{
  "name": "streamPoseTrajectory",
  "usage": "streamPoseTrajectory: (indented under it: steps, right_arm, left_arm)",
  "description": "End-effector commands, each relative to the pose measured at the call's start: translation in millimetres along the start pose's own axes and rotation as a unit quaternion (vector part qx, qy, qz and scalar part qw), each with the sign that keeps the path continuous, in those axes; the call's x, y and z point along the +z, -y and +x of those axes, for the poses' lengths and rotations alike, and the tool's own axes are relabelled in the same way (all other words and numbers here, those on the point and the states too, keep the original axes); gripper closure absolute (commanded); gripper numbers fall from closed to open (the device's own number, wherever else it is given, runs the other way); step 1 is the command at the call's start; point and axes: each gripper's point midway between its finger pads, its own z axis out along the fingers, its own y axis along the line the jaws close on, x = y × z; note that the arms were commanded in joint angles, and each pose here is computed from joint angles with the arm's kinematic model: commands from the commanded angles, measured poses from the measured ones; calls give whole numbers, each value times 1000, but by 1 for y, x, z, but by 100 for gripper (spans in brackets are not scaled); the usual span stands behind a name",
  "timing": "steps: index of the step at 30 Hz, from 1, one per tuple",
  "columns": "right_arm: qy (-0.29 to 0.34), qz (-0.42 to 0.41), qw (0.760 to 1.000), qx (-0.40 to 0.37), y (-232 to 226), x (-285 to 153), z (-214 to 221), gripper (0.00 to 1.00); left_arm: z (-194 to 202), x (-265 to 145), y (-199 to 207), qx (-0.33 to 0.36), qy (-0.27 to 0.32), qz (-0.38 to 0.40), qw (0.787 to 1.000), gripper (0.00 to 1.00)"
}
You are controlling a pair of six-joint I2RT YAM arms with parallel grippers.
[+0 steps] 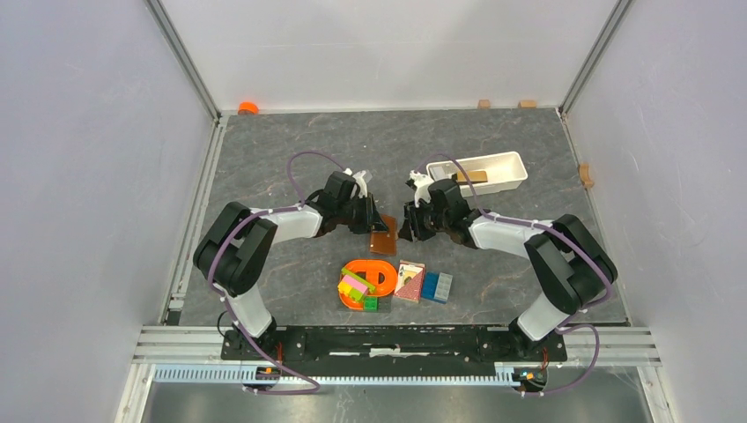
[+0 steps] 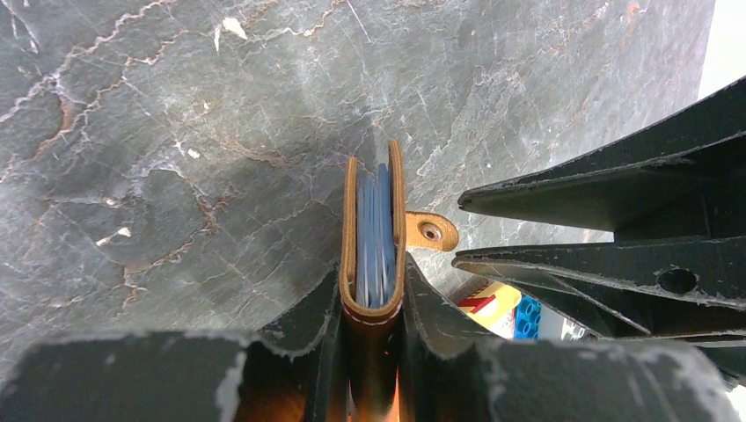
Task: Put the credit cards into the card holder
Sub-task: Close the card holder at the center of the board.
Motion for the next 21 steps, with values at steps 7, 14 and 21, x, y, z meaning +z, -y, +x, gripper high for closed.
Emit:
streamPoseTrajectory:
  steps: [7, 14, 21]
  right_arm:
    - [25, -9, 1000, -3, -9, 8, -23, 70]
    - [23, -14, 1000, 2, -9, 12, -22, 82]
    - [19, -14, 1000, 6, -7, 15, -17, 100]
  left_arm:
    - [5, 3, -10, 29, -14, -22, 999, 98]
    - [6, 4, -10, 28, -16, -23, 999, 98]
    - [3, 1, -9, 30, -11, -24, 999, 98]
